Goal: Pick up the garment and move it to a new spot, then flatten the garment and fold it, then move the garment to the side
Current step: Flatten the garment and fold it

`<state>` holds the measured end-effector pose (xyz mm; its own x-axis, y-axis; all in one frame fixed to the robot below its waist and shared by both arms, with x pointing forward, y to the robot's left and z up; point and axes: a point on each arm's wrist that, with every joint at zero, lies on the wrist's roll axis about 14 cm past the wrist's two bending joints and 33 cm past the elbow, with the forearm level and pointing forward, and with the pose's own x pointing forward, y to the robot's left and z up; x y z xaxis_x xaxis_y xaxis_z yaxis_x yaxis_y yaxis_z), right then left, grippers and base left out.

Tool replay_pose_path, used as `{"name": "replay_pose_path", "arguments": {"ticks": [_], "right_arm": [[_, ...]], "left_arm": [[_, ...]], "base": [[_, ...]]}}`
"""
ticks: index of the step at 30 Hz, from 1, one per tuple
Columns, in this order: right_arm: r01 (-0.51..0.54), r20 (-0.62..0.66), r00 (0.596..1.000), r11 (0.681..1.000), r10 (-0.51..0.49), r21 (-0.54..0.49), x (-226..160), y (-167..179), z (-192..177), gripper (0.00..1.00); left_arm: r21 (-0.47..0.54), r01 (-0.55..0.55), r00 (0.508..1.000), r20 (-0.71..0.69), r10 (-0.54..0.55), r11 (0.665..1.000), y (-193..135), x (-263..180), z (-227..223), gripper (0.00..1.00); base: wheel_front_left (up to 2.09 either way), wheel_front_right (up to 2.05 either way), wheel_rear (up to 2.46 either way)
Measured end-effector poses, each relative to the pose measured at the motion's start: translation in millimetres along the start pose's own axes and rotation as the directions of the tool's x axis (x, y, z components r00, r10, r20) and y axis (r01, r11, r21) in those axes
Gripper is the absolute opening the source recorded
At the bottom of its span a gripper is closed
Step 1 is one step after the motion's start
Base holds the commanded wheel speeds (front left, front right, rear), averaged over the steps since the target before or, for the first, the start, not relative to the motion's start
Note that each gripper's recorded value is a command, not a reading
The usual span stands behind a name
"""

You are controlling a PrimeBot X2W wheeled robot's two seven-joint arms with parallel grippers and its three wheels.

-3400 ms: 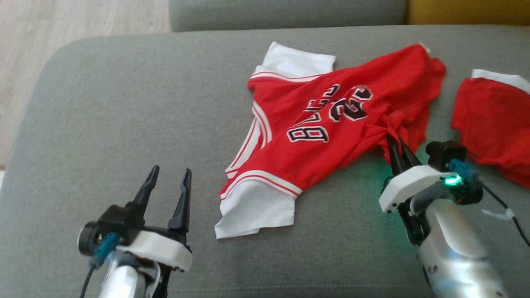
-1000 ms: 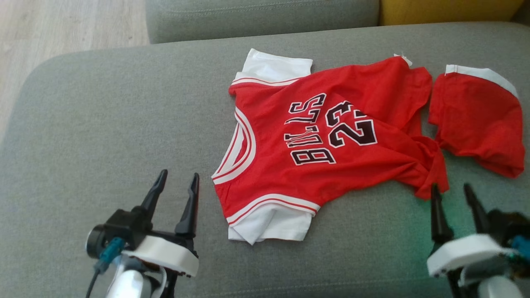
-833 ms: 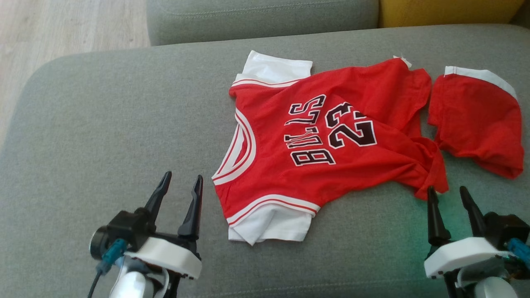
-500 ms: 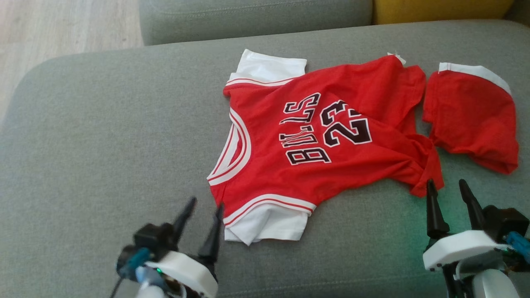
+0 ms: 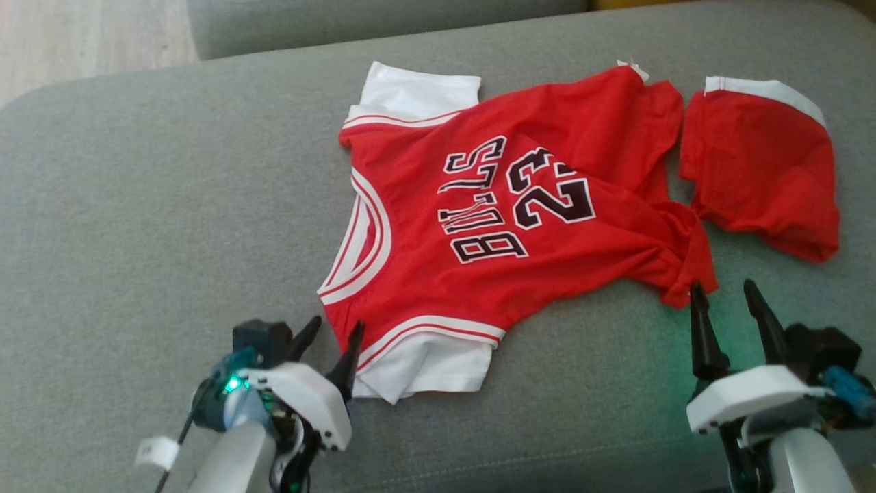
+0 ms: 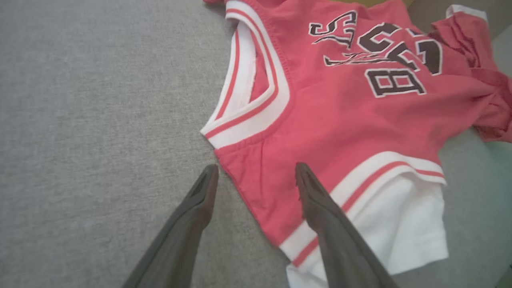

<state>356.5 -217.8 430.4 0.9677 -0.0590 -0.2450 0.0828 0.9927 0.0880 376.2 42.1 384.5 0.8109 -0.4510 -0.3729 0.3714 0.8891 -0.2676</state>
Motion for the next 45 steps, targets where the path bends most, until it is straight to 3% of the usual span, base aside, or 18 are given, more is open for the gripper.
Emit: {"name": "replay_pose_path", "arguments": {"ticks": [6,7,8,16,24,35,36,37,45], "right_arm": [[0.013,0.009,1.0,1.0,-0.013,-0.001,3,-4,2,1.0],[0.015,0.008,1.0,1.0,-0.015,-0.001,2,-5,2,1.0],[0.017,0.006,1.0,1.0,-0.017,-0.001,2,-6,1,1.0],[0.022,0.003,1.0,1.0,-0.022,-0.002,3,-7,-1,1.0],[-0.004,0.005,1.0,1.0,0.004,-0.013,15,2,2,1.0],[-0.003,-0.008,1.0,1.0,0.002,-0.019,16,1,-1,1.0],[-0.003,-0.009,1.0,1.0,0.003,-0.019,15,1,-2,1.0],[-0.004,-0.009,1.0,1.0,0.003,-0.018,15,1,-2,1.0],[-0.029,0.007,1.0,0.999,0.029,-0.023,18,9,4,1.0]], "left_arm": [[0.036,-0.02,0.997,-0.08,0.022,0.999,9,16,-8,1.0],[0.044,-0.017,0.996,-0.085,0.021,0.999,9,18,-8,0.36],[0.046,-0.016,0.996,-0.089,0.02,0.999,9,20,-7,0.0],[0.075,-0.033,0.999,-0.018,0.035,0.997,23,29,11,0.0],[0.226,-0.053,0.993,0.113,0.028,0.973,55,58,86,0.0],[0.355,-0.035,0.998,0.068,0.011,0.934,69,81,102,0.0],[0.36,-0.032,0.998,0.068,0.009,0.932,69,81,101,0.69],[0.364,-0.031,0.998,0.069,0.007,0.931,69,80,100,1.0],[0.3,-0.081,0.99,0.132,0.043,0.951,78,60,105,1.0]], "base": [[0.0,0.0,0.0],[0.0,0.0,0.0],[0.0,0.0,0.0],[0.0,0.0,0.0],[0.0,0.0,0.0],[0.0,0.0,0.0],[0.0,0.0,0.0],[0.0,0.0,0.0],[0.0,0.0,0.0]]}}
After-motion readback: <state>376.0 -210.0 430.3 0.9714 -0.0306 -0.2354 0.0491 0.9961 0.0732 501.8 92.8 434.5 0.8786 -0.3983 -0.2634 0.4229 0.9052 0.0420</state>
